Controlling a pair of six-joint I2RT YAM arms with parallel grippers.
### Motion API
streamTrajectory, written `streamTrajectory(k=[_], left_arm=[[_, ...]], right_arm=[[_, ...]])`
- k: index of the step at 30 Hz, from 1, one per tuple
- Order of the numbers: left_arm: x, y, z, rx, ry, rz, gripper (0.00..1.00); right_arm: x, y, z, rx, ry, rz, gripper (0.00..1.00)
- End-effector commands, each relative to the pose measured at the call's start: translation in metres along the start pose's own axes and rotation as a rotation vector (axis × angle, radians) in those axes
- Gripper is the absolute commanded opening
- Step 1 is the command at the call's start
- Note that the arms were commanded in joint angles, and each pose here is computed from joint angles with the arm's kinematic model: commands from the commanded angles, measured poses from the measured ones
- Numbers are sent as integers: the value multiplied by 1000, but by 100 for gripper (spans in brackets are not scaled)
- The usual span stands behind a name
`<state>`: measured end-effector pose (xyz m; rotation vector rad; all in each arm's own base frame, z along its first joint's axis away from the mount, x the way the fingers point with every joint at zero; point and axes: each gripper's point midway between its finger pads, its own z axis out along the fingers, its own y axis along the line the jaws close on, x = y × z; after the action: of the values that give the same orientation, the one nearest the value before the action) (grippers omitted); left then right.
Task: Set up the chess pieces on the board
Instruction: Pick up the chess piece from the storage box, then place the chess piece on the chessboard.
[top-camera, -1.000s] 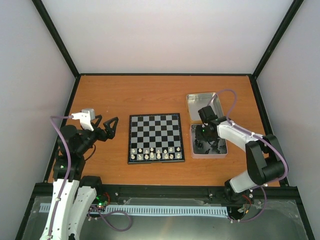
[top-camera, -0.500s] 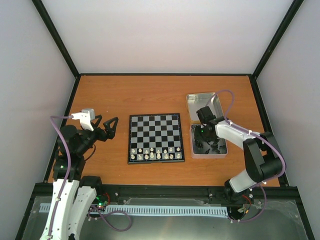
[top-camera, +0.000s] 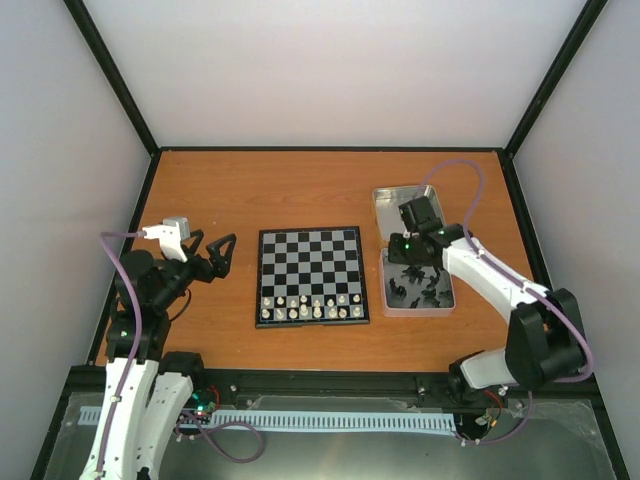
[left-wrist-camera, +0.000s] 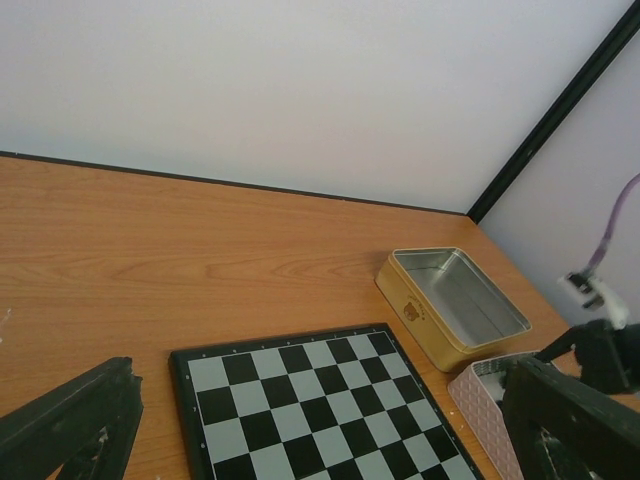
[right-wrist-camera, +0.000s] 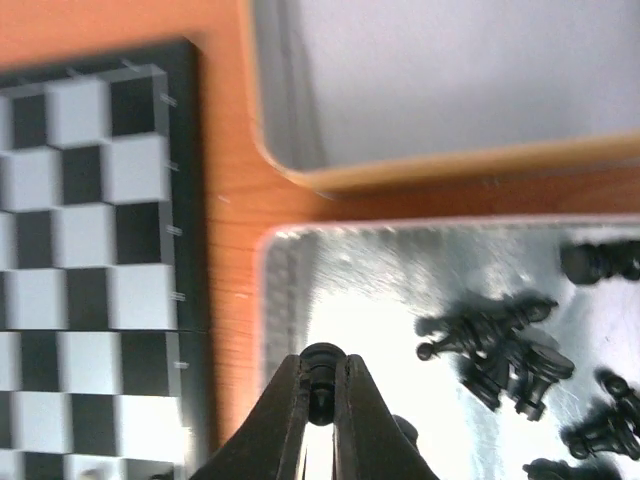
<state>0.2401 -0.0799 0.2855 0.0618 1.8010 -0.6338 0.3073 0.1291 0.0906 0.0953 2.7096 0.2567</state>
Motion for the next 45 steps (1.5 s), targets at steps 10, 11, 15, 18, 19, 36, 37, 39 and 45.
streamTrajectory(k=[10, 11, 15, 18, 19, 36, 37, 39, 45], left_arm=[[-8, -1, -5, -12, -28, 23, 100], [-7, -1, -5, -15, -27, 22, 100], [-8, 1, -5, -23, -30, 24, 100], [-7, 2, -4, -27, -25, 20, 100], [-6, 2, -4, -28, -22, 19, 100], [-3, 7, 0, -43, -3, 12, 100], [-3, 7, 1, -44, -2, 10, 100], [-3, 7, 1, -44, -1, 9, 100], [-2, 8, 1, -47, 0, 10, 100]], right_arm=[[-42, 90, -5, -73, -21, -185, 3], [-44, 92, 1, -57, -11, -194, 3], [-52, 101, 20, -20, 5, -220, 3], [-52, 105, 36, -1, 30, -233, 3], [-52, 107, 41, 2, 39, -238, 3], [-39, 118, 88, 61, 137, -294, 3], [-39, 117, 88, 65, 137, -294, 3], [-40, 117, 90, 72, 133, -296, 4], [-52, 128, 69, 26, 87, -286, 43]])
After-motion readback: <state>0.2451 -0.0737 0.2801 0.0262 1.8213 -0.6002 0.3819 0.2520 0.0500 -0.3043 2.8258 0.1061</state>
